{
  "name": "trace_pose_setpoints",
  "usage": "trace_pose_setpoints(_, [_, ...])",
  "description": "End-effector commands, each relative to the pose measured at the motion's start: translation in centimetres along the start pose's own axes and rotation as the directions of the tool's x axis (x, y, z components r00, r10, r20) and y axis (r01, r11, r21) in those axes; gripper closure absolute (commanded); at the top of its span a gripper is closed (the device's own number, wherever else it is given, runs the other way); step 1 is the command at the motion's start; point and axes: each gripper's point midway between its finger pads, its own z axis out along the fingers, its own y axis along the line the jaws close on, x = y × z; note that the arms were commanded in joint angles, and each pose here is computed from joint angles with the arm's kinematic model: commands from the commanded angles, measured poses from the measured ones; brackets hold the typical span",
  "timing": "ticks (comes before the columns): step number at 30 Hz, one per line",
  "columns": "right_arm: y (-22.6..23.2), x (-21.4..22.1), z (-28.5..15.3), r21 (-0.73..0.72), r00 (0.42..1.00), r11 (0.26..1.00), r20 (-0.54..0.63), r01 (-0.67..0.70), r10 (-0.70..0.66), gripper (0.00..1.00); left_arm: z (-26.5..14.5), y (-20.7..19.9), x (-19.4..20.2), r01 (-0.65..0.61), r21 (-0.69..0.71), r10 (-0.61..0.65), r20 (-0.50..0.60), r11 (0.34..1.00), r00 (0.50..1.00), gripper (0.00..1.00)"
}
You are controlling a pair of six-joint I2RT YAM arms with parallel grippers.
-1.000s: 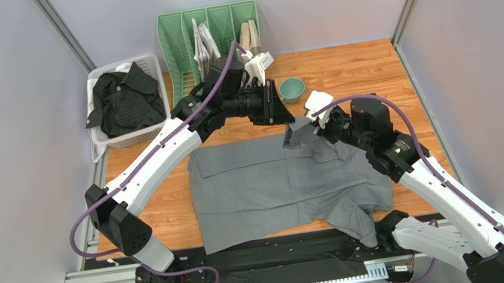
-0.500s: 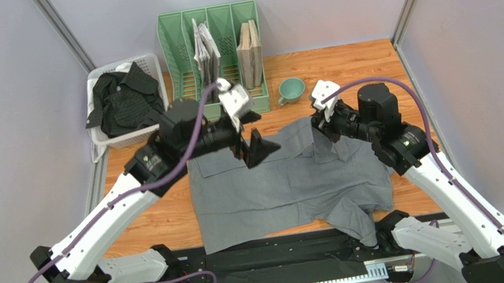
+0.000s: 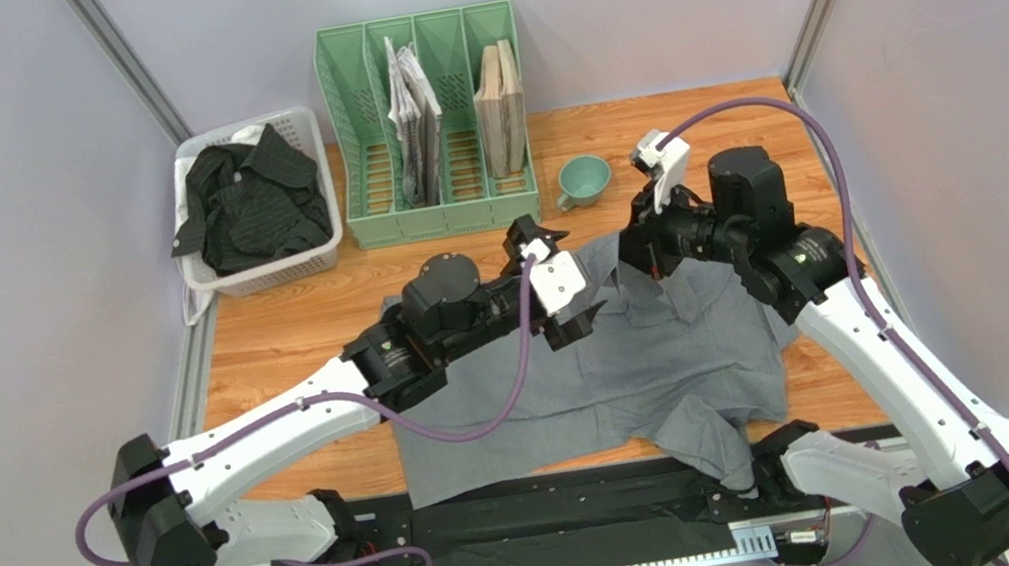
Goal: Fold and stack the long sleeve shirts
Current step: Fold the shirt
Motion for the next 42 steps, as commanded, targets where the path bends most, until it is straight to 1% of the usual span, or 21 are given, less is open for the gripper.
trace_pose_setpoints(1, [0.9,-2.2,-0.9,-0.031,0.996,0.997,0.056,-0.069,0.071,1.0,1.7,1.9,-3.0,-0.067,-0.062,0.072,0.077,0.996,0.994,0.01])
trace_pose_setpoints(6, [0.8,-2.7,-1.5,-0.029,0.993,0.995,0.07,-0.091,0.093,1.0,2.5,1.3,-3.1,-0.077,-0.023,0.078,0.083,0.997,0.993,0.02])
trace_pose_setpoints(7, [1.1,-2.9,-1.7,-0.04,0.993,0.996,0.075,-0.086,0.089,1.0,2.9,1.4,-2.5,-0.082,-0.024,0.083,0.058,0.996,0.995,0.1])
trace_pose_setpoints(8, [1.4,-2.9,-1.9,-0.053,0.994,0.995,0.074,-0.082,0.086,1.0,2.9,2.5,-3.2,-0.094,-0.064,0.098,0.051,0.993,0.994,0.35])
trace_pose_setpoints(9, [1.4,-2.9,-2.3,-0.053,0.995,0.997,0.082,-0.059,0.063,1.0,3.0,2.9,-3.0,-0.102,-0.074,0.104,0.028,0.992,0.994,0.52])
trace_pose_setpoints(10, [1.6,-2.8,-2.5,-0.054,0.996,0.998,0.079,-0.045,0.049,1.0,3.0,3.5,-3.1,-0.115,-0.089,0.117,0.019,0.989,0.993,0.89])
trace_pose_setpoints(11, [1.6,-2.3,-2.7,-0.05,0.997,0.998,0.064,-0.039,0.042,1.0,2.8,4.8,-4.4,-0.118,-0.113,0.123,0.033,0.987,0.992,1.0])
trace_pose_setpoints(12, [1.3,-2.1,-3.0,-0.039,0.998,0.999,0.061,-0.003,0.006,1.0,2.6,4.9,-4.3,-0.111,-0.096,0.112,0.009,0.989,0.994,1.0])
trace_pose_setpoints(14, [0.9,-1.7,-3.6,-0.016,0.999,1.0,0.05,0.011,-0.011,0.91,2.4,6.2,-6.5,-0.076,-0.061,0.079,0.038,0.995,0.996,1.0])
trace_pose_setpoints(15, [0.1,-1.4,-4.0,0.012,0.999,1.0,0.044,0.009,-0.01,0.84,2.2,6.3,-6.2,-0.054,-0.039,0.054,0.008,0.998,0.998,1.0])
trace_pose_setpoints(17, [-1.4,-1.0,-4.7,0.064,0.999,0.997,0.019,0.037,-0.038,0.59,2.4,8.1,-7.5,-0.002,-0.047,0.003,0.015,0.999,1.0,1.0])
trace_pose_setpoints(19, [-4.3,-0.9,-5.9,0.144,0.998,0.988,0.015,0.052,-0.055,0.34,3.3,8.7,-5.8,0.05,-0.045,-0.052,-0.052,0.998,0.997,1.0])
trace_pose_setpoints(21, [-7.1,-0.6,-7.1,0.211,0.999,0.977,-0.004,0.039,-0.039,0.27,3.4,10.8,-5.8,0.128,-0.085,-0.134,-0.08,0.988,0.988,1.0])
trace_pose_setpoints(25, [-10.7,1.1,-8.4,0.235,0.995,0.97,-0.09,0.062,-0.042,0.25,5.4,14.1,-2.2,0.265,-0.166,-0.292,-0.169,0.95,0.941,1.0])
trace_pose_setpoints(27, [-11.8,2.6,-8.2,0.203,0.983,0.974,-0.173,0.1,-0.065,0.29,5.3,15.8,-2.0,0.324,-0.204,-0.36,-0.172,0.924,0.917,1.0])
trace_pose_setpoints(30, [-12.9,4.8,-7.6,0.158,0.961,0.978,-0.262,0.135,-0.09,0.4,6.0,16.8,-0.1,0.382,-0.224,-0.425,-0.196,0.897,0.884,1.0])
trace_pose_setpoints(31, [-13.0,5.8,-7.3,0.148,0.956,0.981,-0.281,0.128,-0.082,0.47,6.3,17.3,1.1,0.384,-0.259,-0.44,-0.215,0.886,0.872,1.0])
trace_pose_setpoints(33, [-14.0,6.8,-6.8,0.159,0.95,0.976,-0.298,0.148,-0.096,0.52,5.8,19.0,2.4,0.369,-0.338,-0.455,-0.226,0.866,0.861,1.0])
trace_pose_setpoints(34, [-14.1,8.2,-6.5,0.154,0.946,0.978,-0.314,0.139,-0.085,0.54,5.7,19.7,3.5,0.394,-0.391,-0.501,-0.223,0.832,0.837,1.0])
trace_pose_setpoints(37, [-14.6,10.2,-5.8,0.144,0.937,0.971,-0.32,0.192,-0.138,0.54,3.9,22.9,6.1,0.412,-0.524,-0.58,-0.206,0.745,0.788,1.0])
trace_pose_setpoints(42, [-15.1,11.8,-3.8,0.101,0.912,0.949,-0.322,0.299,-0.253,0.49,3.4,23.3,7.8,0.442,-0.529,-0.619,-0.217,0.724,0.755,1.0])
